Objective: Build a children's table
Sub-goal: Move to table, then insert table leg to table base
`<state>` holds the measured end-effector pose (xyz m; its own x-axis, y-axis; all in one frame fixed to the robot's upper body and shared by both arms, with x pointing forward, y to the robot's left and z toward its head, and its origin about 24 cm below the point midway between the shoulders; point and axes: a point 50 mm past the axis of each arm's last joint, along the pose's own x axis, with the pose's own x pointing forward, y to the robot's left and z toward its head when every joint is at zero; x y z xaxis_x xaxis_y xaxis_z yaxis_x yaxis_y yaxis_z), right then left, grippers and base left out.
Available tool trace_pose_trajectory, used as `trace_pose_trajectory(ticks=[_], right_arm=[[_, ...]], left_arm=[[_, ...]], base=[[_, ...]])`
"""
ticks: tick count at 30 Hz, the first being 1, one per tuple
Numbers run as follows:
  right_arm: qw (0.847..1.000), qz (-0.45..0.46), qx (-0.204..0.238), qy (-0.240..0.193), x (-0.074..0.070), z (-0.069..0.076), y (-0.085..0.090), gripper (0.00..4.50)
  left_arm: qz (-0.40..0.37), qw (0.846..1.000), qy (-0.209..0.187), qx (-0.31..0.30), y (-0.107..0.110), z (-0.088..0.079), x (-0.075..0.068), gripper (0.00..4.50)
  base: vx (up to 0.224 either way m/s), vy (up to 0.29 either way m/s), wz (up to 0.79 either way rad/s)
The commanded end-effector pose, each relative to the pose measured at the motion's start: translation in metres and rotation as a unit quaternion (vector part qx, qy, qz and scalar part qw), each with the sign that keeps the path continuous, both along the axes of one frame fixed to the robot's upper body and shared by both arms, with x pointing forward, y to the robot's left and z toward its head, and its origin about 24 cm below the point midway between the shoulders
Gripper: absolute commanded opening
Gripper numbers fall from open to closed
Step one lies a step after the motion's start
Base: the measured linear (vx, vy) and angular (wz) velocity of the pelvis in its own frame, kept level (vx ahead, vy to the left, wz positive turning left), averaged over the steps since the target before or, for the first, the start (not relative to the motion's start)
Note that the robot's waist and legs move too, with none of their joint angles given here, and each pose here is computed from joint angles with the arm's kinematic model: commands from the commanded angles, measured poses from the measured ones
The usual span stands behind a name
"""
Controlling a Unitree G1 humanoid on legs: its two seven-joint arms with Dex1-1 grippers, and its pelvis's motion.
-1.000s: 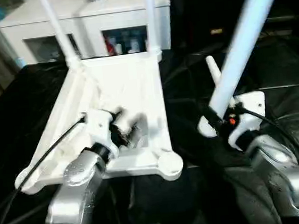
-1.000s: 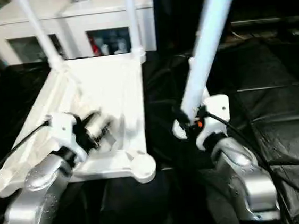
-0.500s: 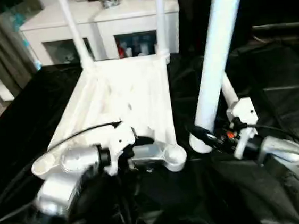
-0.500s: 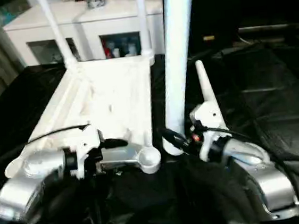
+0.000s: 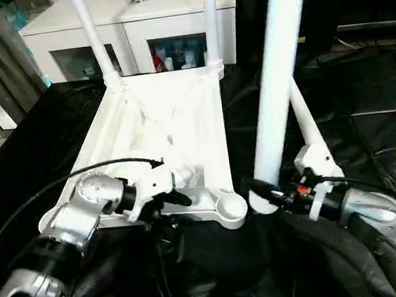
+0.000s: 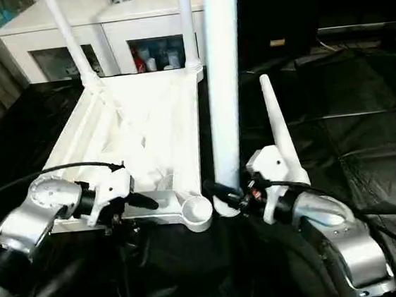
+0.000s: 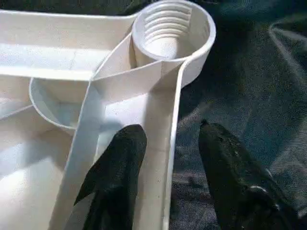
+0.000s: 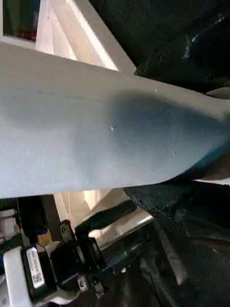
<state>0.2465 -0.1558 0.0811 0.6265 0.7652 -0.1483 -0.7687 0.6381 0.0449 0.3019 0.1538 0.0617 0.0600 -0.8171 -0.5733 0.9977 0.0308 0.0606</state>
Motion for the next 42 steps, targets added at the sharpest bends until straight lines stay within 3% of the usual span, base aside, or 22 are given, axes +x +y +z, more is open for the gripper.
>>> trace_pose_trajectory(ticks=[1, 9, 10, 22, 29, 32, 42], right_arm=[[1.0, 0.004, 0.003, -0.014, 0.002, 0.003, 0.002, 1.93], [1.0, 0.009, -0.002, -0.019, 0.003, 0.003, 0.005, 1.93], [1.0, 0.009, -0.002, -0.02, 0.003, 0.003, 0.005, 1.93], [1.0, 0.008, -0.01, -0.028, 0.005, 0.005, 0.004, 1.93], [0.999, -0.013, 0.041, -0.014, 0.013, 0.014, 0.005, 1.93], [0.996, -0.034, 0.078, 0.015, 0.027, 0.016, 0.007, 1.91], [0.998, 0.0, 0.039, 0.04, 0.043, 0.009, 0.015, 1.91]], left_arm=[[-0.005, 1.0, -0.001, 0.008, 0.002, 0.001, 0.002, 1.81], [-0.009, 1.0, 0.003, 0.009, 0.002, -0.001, 0.007, 1.32], [-0.01, 1.0, 0.003, 0.01, 0.001, -0.002, 0.008, 1.02], [-0.02, 1.0, -0.008, 0.016, -0.005, -0.004, 0.013, 0.07], [0.018, 0.999, 0.023, -0.025, -0.007, -0.002, 0.012, 0.02], [0.066, 0.996, 0.018, -0.06, -0.023, -0.007, 0.006, 0.0], [0.102, 0.993, 0.037, -0.049, -0.045, -0.021, -0.01, 0.0]], base=[[0.0, 0.0, 0.0], [0.0, 0.0, 0.0], [0.0, 0.0, 0.0], [0.0, 0.0, 0.0], [0.0, 0.0, 0.0], [0.0, 0.0, 0.0], [0.0, 0.0, 0.0]])
